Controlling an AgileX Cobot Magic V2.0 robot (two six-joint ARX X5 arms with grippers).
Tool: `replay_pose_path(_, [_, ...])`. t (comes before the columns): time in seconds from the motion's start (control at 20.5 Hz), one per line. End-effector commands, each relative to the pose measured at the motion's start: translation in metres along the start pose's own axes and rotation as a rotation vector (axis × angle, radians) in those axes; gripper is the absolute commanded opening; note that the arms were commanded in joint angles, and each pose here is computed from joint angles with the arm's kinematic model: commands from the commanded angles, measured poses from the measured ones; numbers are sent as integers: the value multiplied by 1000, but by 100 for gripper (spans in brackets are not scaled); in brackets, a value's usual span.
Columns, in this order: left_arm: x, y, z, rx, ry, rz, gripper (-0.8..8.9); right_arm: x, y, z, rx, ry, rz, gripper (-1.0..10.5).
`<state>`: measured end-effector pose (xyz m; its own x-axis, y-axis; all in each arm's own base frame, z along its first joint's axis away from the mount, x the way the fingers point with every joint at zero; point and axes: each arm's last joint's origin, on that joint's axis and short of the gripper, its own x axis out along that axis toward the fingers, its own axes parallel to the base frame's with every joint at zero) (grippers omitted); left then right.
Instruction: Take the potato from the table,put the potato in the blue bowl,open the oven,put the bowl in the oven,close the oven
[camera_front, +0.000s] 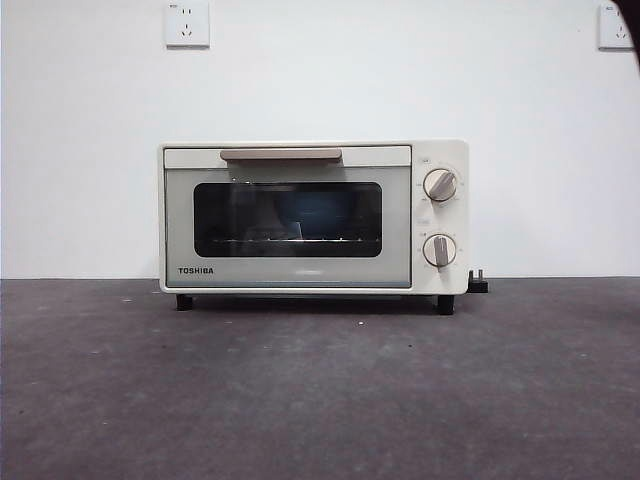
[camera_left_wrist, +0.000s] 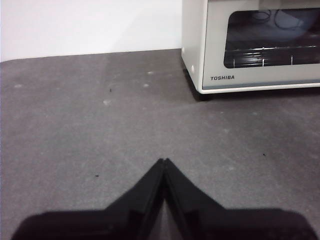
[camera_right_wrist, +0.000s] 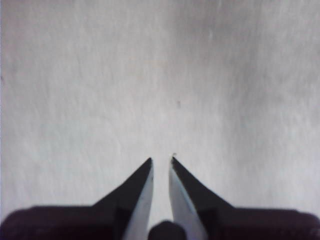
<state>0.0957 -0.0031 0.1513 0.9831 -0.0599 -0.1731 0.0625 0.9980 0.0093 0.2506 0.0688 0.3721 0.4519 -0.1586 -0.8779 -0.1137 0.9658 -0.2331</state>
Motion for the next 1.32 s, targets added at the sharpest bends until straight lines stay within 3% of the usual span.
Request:
replay_pose_path(0.05, [1,0,-2,-36,-6,2,-4,3,1,5,24,-47,0,61])
replay_pose_path(0.68, [1,0,-2,-36,-2,1,-4,-5,1,40,130,-402,26,61])
replay_pose_path(1.07, [1,0,-2,-36,-2,2,-4,-9,0,49,162,-501,28,61])
replay_pose_path(1.32, [1,0,-2,-36,-2,2,-4,-26,-9,43,81,-559,-34,61])
